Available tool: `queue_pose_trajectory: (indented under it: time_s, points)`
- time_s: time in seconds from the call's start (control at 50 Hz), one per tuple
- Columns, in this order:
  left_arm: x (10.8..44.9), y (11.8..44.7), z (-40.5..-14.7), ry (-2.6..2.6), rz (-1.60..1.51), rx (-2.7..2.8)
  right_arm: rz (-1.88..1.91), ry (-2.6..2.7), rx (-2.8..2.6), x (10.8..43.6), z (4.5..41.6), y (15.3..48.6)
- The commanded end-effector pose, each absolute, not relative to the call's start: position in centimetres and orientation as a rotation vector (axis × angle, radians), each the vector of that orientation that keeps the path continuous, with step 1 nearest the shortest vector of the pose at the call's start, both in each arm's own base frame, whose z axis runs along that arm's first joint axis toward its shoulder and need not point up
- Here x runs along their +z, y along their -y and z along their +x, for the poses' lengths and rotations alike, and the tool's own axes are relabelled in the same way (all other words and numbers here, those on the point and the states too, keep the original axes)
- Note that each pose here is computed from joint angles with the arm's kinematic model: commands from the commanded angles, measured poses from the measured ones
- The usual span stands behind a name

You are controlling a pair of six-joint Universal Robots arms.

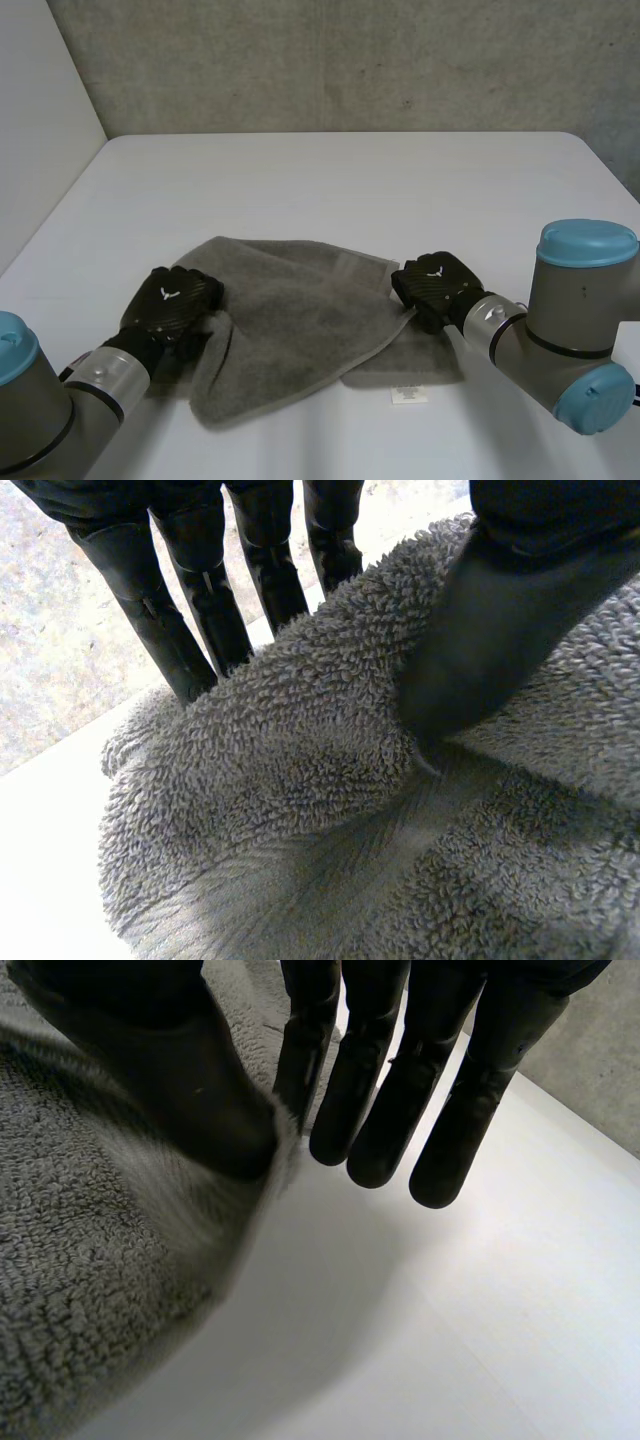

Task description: Fold the towel.

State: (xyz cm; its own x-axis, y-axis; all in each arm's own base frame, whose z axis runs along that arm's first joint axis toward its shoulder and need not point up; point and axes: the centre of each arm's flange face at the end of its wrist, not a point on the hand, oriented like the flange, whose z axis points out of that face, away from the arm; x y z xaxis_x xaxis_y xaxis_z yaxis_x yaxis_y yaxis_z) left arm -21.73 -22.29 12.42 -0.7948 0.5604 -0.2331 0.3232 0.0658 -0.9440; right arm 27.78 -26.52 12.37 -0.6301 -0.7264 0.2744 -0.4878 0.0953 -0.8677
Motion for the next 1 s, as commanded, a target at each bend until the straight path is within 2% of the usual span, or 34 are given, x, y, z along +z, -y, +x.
queue_pose_trajectory:
  time_s: [0.02, 0.12, 0.16, 0.18, 0.2, 0.22, 0.26, 0.28, 0.32, 0.34, 0.38, 0.48, 0.6, 0.64, 0.66, 0.7, 0.76, 0.8, 0.86, 0.92, 1.0]
  points:
    - [12.9, 22.1, -22.2, 2.108, -0.917, 1.825, -1.211, -2.159, -1.549, 12.0, 27.8, 26.7]
    - [13.8, 21.8, -23.1, 2.050, -0.942, 1.849, -1.159, -2.180, -1.585, 12.9, 27.6, 27.1]
    - [15.3, 21.8, -23.7, 1.992, -0.950, 1.895, -1.105, -2.132, -1.692, 16.3, 27.3, 27.4]
    - [15.3, 21.8, -23.7, 1.992, -0.950, 1.895, -1.105, -2.132, -1.693, 16.4, 27.3, 27.4]
    - [16.4, 21.7, -23.6, 1.966, -0.945, 1.927, -1.077, -2.088, -1.760, 18.6, 27.2, 27.3]
    - [16.4, 21.7, -23.6, 1.965, -0.945, 1.928, -1.077, -2.088, -1.761, 18.7, 27.2, 27.3]
    - [18.9, 21.5, -23.6, 1.901, -0.933, 1.995, -1.023, -2.000, -1.862, 22.9, 26.8, 26.5]
    - [19.0, 21.5, -23.6, 1.901, -0.932, 1.995, -1.023, -2.000, -1.863, 22.9, 26.8, 26.5]
    - [22.0, 21.1, -23.5, 1.823, -0.903, 2.066, -0.961, -1.937, -1.984, 27.4, 25.6, 26.5]
    - [22.0, 21.1, -23.5, 1.822, -0.903, 2.067, -0.961, -1.936, -1.985, 27.4, 25.6, 26.5]
    - [25.1, 20.5, -23.5, 1.751, -0.834, 2.102, -0.927, -1.953, -2.041, 31.0, 23.7, 26.2]
    - [27.9, 20.1, -23.6, 1.699, -0.731, 2.039, -0.938, -2.001, -2.009, 33.9, 22.5, 25.5]
    - [28.1, 20.4, -24.1, 1.698, -0.702, 1.936, -1.085, -2.026, -1.937, 33.8, 22.6, 24.8]
    - [25.7, 22.0, -24.6, 1.791, -0.701, 1.839, -1.191, -2.058, -1.900, 32.3, 23.0, 25.2]
    - [25.7, 22.0, -24.6, 1.792, -0.700, 1.839, -1.192, -2.059, -1.900, 32.3, 23.0, 25.2]
    - [23.1, 23.6, -25.1, 1.890, -0.693, 1.737, -1.266, -2.102, -1.828, 30.1, 23.5, 26.1]
    - [21.8, 24.4, -25.4, 1.933, -0.694, 1.688, -1.287, -2.129, -1.776, 28.7, 23.9, 26.7]
    - [19.3, 26.3, -26.0, 2.006, -0.688, 1.605, -1.301, -2.189, -1.693, 26.1, 24.7, 27.6]
    - [17.3, 28.2, -26.6, 2.056, -0.688, 1.542, -1.314, -2.192, -1.708, 24.3, 26.2, 28.7]
    - [16.7, 29.4, -26.9, 2.072, -0.698, 1.544, -1.316, -2.179, -1.755, 23.6, 27.2, 29.2]
    - [16.1, 33.4, -27.4, 2.117, -0.721, 1.638, -1.291, -2.188, -1.904, 22.6, 28.7, 31.2]
